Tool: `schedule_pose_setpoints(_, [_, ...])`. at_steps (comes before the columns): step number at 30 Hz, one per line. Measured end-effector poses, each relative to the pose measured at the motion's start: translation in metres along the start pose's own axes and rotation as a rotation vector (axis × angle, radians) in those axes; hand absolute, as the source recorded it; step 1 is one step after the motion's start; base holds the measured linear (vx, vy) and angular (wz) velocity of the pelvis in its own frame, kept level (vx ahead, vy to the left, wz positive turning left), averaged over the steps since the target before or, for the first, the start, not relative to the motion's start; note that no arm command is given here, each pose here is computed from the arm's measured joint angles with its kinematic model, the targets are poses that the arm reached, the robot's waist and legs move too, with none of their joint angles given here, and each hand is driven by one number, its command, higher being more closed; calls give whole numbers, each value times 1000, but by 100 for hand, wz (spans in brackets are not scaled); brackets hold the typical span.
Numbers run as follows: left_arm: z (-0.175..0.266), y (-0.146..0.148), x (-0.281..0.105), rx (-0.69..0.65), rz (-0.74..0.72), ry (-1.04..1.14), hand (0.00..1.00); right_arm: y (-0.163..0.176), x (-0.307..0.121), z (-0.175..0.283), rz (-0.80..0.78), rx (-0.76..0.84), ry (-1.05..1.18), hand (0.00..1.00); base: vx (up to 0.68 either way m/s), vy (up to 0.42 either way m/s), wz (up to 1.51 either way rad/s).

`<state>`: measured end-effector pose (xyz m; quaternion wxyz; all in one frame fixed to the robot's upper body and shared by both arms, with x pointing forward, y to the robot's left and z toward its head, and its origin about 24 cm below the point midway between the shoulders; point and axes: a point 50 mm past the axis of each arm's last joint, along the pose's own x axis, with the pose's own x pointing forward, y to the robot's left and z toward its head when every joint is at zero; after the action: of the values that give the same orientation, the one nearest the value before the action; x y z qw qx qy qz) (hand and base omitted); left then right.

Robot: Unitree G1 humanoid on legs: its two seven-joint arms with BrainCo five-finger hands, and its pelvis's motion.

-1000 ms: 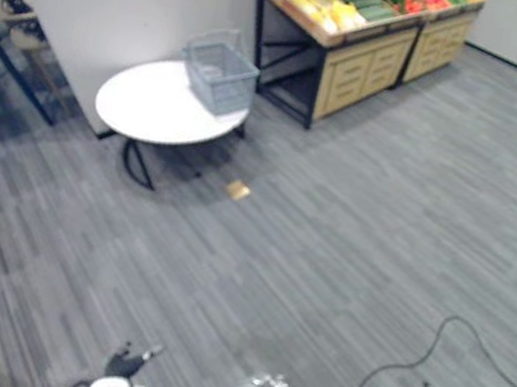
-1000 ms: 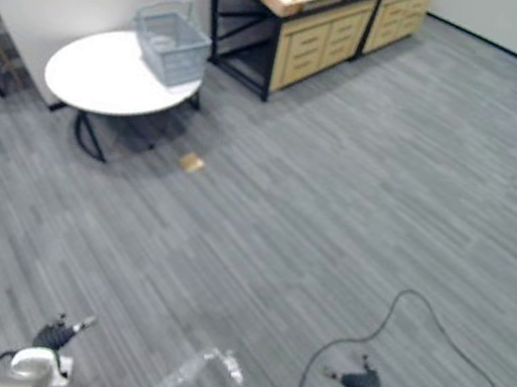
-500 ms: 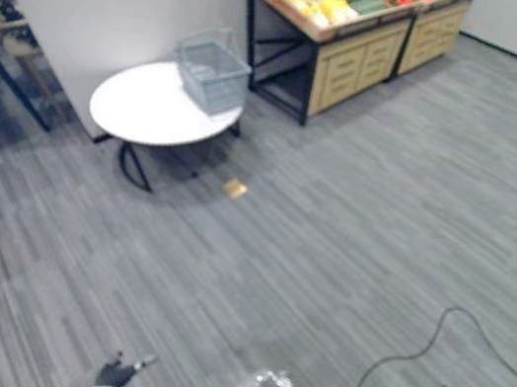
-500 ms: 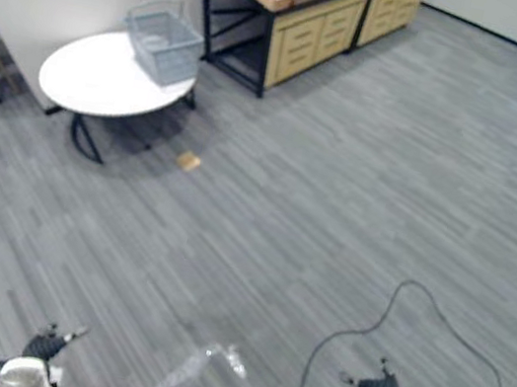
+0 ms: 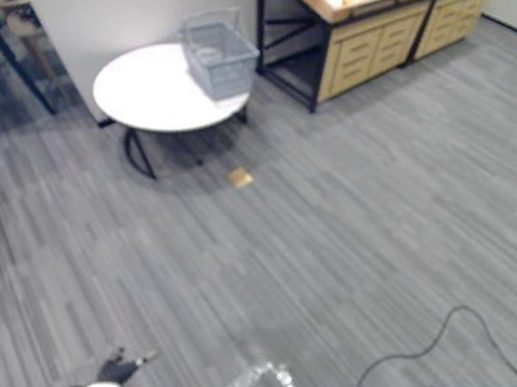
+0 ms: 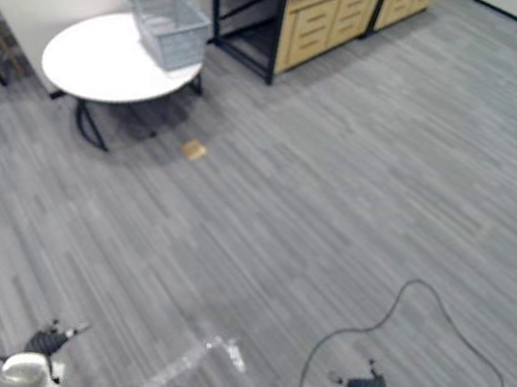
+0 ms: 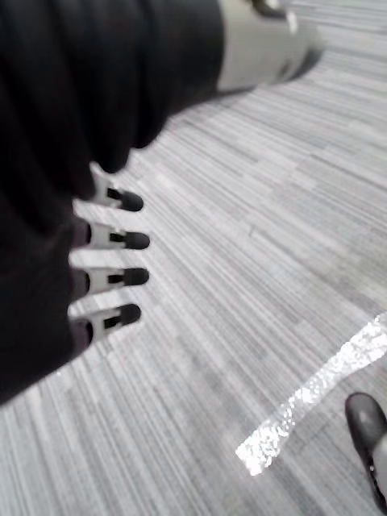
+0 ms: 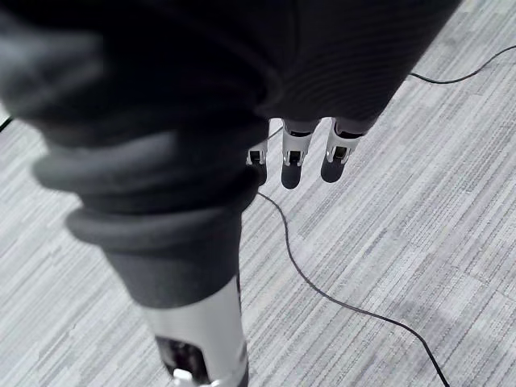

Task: Pick vegetable in the basket

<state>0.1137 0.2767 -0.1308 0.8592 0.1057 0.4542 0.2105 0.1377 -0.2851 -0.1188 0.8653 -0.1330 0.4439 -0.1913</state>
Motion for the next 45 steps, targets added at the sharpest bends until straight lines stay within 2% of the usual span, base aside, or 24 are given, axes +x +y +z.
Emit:
schedule_pose_setpoints(4, [-8, -7, -4, -57, -1, 26, 0, -1, 0, -4, 5, -28, 17, 0, 179, -45, -23])
schedule_pose_setpoints(9, [2, -16, -2, -37, -30, -1, 0, -6, 5, 11, -11, -20, -12, 0, 314, 75, -22])
schedule_pose_setpoints(12, [1, -21, -3, -11, -49, 1, 0, -8, 5, 6, -16, -21, 10, 0, 500, 208, -13])
schedule_pose_setpoints(17, [-11, -24, -6, 3, -73, 44, 0, 20, -1, -12, 50, 14, 83, 0, 669, 308, 19])
schedule_pose_setpoints(20, [-10, -27, -6, 12, -87, 43, 0, 22, -1, -10, 57, 6, 71, 0, 677, 186, 48])
schedule_pose_setpoints(25, [19, -36, -1, 28, -109, -47, 0, 15, 1, 15, 32, 14, -43, 0, 533, 7, 82])
schedule_pose_setpoints(29, [37, -42, 1, 36, -126, -109, 0, 6, 1, 15, -1, 9, -54, 0, 488, -211, 121])
schedule_pose_setpoints(31, [29, -38, 1, 43, -116, -88, 0, 0, 1, 27, -26, 0, -98, 0, 538, -369, 99])
schedule_pose_setpoints(36, [-6, -37, -8, 59, -123, 3, 0, -38, -6, 108, -172, -161, -399, 0, 510, -398, 54])
schedule_pose_setpoints(37, [-18, -34, -12, 65, -120, 33, 0, -39, -9, 130, -197, -191, -475, 0, 425, -252, 7])
schedule_pose_setpoints(40, [-23, -35, -14, 63, -121, 48, 0, -37, -15, 158, -225, -211, -568, 0, 428, -196, 14])
schedule_pose_setpoints(45, [-20, -37, -14, 52, -118, 37, 0, -44, -28, 208, -300, -317, -722, 0, 336, 28, 20])
